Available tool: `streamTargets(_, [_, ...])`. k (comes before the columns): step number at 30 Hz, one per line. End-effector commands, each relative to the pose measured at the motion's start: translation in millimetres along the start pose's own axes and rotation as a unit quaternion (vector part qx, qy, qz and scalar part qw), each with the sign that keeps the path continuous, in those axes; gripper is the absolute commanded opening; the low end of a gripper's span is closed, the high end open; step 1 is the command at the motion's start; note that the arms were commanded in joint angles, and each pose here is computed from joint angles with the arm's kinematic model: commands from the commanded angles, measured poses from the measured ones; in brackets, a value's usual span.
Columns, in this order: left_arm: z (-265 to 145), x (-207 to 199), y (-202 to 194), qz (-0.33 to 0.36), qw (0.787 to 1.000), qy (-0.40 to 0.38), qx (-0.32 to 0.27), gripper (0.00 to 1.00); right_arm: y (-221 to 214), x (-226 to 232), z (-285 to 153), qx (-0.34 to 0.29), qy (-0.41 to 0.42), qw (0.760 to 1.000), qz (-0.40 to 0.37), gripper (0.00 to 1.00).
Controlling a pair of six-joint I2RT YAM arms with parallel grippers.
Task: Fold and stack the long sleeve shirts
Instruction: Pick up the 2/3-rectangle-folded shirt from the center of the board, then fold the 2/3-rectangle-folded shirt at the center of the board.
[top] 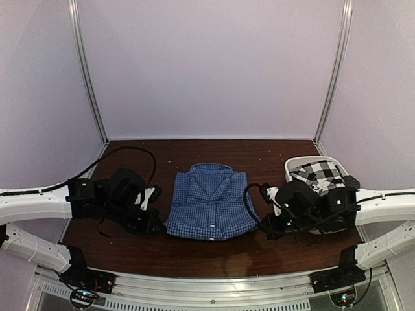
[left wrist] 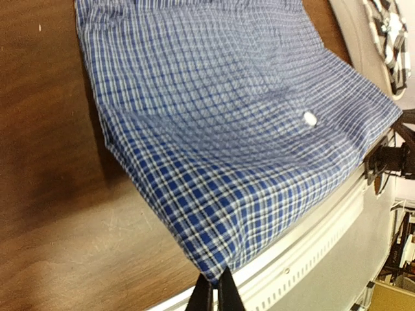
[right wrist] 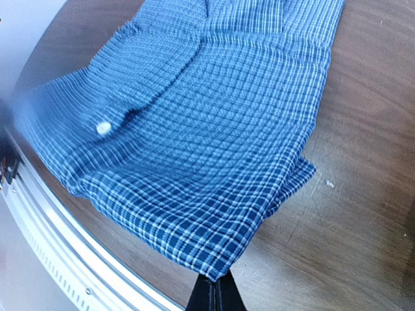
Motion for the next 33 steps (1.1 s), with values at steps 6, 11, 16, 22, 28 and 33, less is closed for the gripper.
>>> streamTargets(6, [-23.0, -7.6, 130.1, 0.023, 0.997, -0.004, -0.077, 0.00, 137.2, -4.5, -17.3, -0.098, -0.018, 0.995, 0.029, 0.00])
streamTargets(11, [5.8, 30.8, 232.0, 0.022, 0.994, -0.032, -0.106, 0.00, 227.2, -52.8, 32.1, -0.134, -0.033, 0.989, 0.059, 0.00])
streamTargets(16, [70.9, 90.3, 305.7, -0.011, 0.992, -0.047, -0.116, 0.00, 281.1, -113.1, 120.3, -0.128, -0.055, 0.986, 0.088, 0.00])
streamTargets(22, [113.0, 119.7, 337.8, -0.039, 0.989, -0.053, -0.136, 0.00, 283.7, -147.3, 196.7, -0.076, -0.048, 0.990, 0.112, 0.00])
streamTargets(28, [104.4, 117.7, 326.6, -0.051, 0.986, -0.058, -0.145, 0.00, 262.7, -147.6, 187.7, -0.063, -0.054, 0.990, 0.117, 0.00])
streamTargets(33, [79.0, 114.2, 321.9, -0.055, 0.985, -0.031, -0.161, 0.00, 261.8, -140.3, 148.8, -0.088, -0.064, 0.987, 0.117, 0.00])
Point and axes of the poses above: each gripper's point midway between its finger pads, its own z axis out along the fingers, its own x axis along the line the jaws close on, y = z × x, the point moved 3 cm from there along -z, back along the fingers, and after that the axes turned 4 degrees about z, right-handed, at the moved point
